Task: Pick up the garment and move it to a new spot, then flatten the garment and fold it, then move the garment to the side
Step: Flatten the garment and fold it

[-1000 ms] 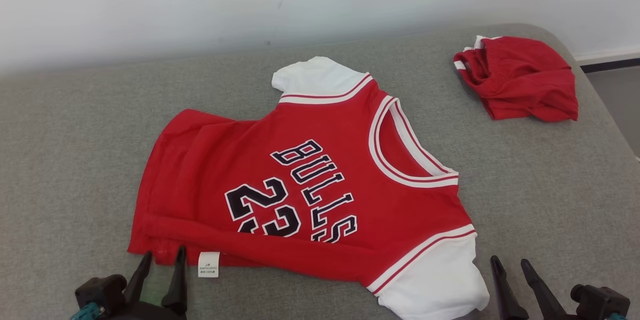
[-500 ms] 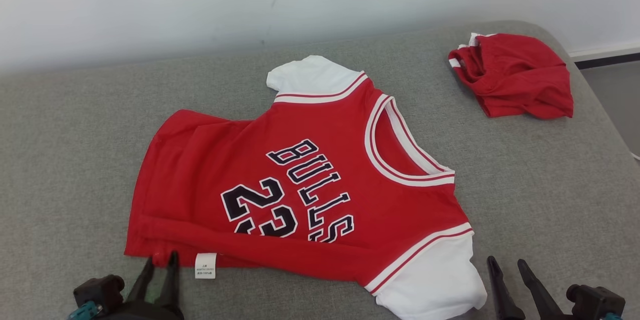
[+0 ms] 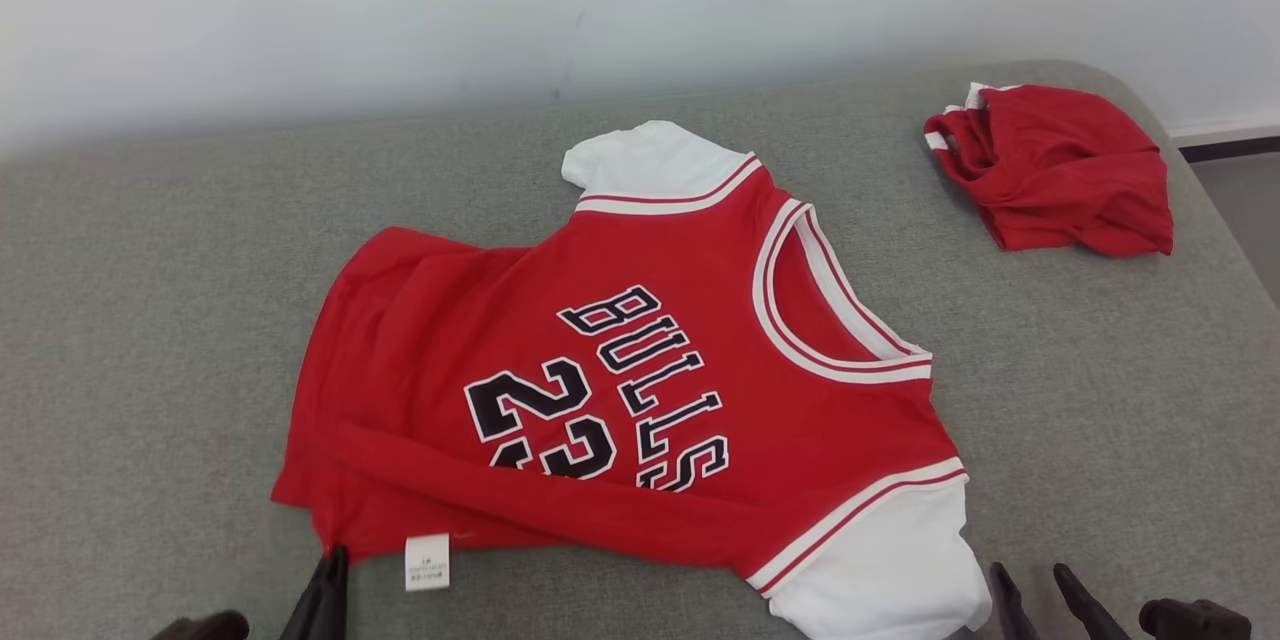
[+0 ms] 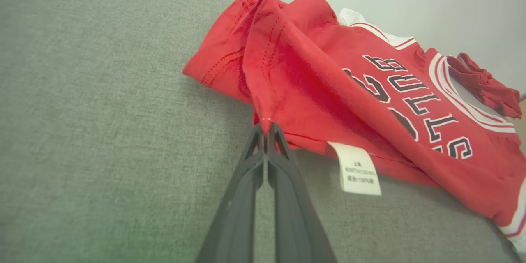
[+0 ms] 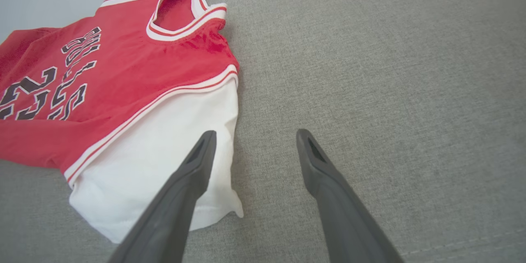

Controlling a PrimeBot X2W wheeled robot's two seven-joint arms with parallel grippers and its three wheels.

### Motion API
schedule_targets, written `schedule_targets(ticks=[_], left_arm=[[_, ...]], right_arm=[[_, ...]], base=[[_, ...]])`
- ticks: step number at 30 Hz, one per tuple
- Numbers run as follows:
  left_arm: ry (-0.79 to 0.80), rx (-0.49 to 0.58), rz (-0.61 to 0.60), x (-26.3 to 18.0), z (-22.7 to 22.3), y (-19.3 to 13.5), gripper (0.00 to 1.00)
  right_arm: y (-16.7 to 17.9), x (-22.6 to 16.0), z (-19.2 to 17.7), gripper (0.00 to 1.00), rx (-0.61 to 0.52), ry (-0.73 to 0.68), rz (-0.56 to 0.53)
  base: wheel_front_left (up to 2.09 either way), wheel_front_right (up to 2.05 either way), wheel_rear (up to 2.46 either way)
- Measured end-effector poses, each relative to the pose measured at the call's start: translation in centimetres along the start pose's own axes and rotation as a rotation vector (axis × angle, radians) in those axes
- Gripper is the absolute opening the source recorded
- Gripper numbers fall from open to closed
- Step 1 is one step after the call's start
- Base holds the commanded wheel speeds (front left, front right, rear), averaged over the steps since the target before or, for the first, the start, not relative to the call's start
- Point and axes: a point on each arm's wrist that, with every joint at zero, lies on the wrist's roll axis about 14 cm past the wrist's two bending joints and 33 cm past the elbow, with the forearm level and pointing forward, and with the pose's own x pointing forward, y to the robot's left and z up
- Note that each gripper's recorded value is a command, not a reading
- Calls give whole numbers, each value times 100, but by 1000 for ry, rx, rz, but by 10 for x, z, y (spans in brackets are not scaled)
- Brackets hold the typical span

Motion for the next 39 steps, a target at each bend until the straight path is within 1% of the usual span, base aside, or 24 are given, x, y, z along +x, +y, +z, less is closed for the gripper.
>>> schedule_targets(ticks=[4,6,10,13,16,18,20,25,29,32,34,37,39], left_arm=[[-5,-40,50,-17,-7,8,0],[7,-55,57,-23,-15,7,0],[19,-49,55,-28,-20,4,0],[19,-56,55,-30,-22,1,0],[15,-58,59,-30,-22,1,0],[14,-57,63,-31,-22,2,0],[15,-58,67,-32,-22,3,0],[9,-58,68,-33,-20,3,0],[-55,-46,53,-29,2,2,0],[-112,-12,23,-23,25,0,0],[-157,33,-15,-14,46,-5,0],[-238,111,-98,5,85,-20,0],[-277,168,-154,18,110,-31,0]], right_arm=[[-3,-3,-11,100,-5,51,-5],[-1,-3,-19,100,4,85,-2],[12,-1,-29,100,14,129,30],[20,2,-36,100,-10,161,57],[20,5,-44,100,-65,199,66],[19,6,-46,100,-80,209,67],[21,8,-49,0,-80,221,72],[28,8,-49,0,-65,206,90],[31,10,-28,0,-34,129,101],[43,16,3,0,12,44,134],[52,23,30,0,34,-16,167],[68,35,72,0,24,-92,229],[75,43,102,0,-20,-140,264]], base=[[0,0,0],[0,0,0],[0,0,0],[0,0,0],[0,0,0],[0,0,0],[0,0,0],[0,0,0],[0,0,0],[0,0,0],[0,0,0],[0,0,0],[0,0,0]])
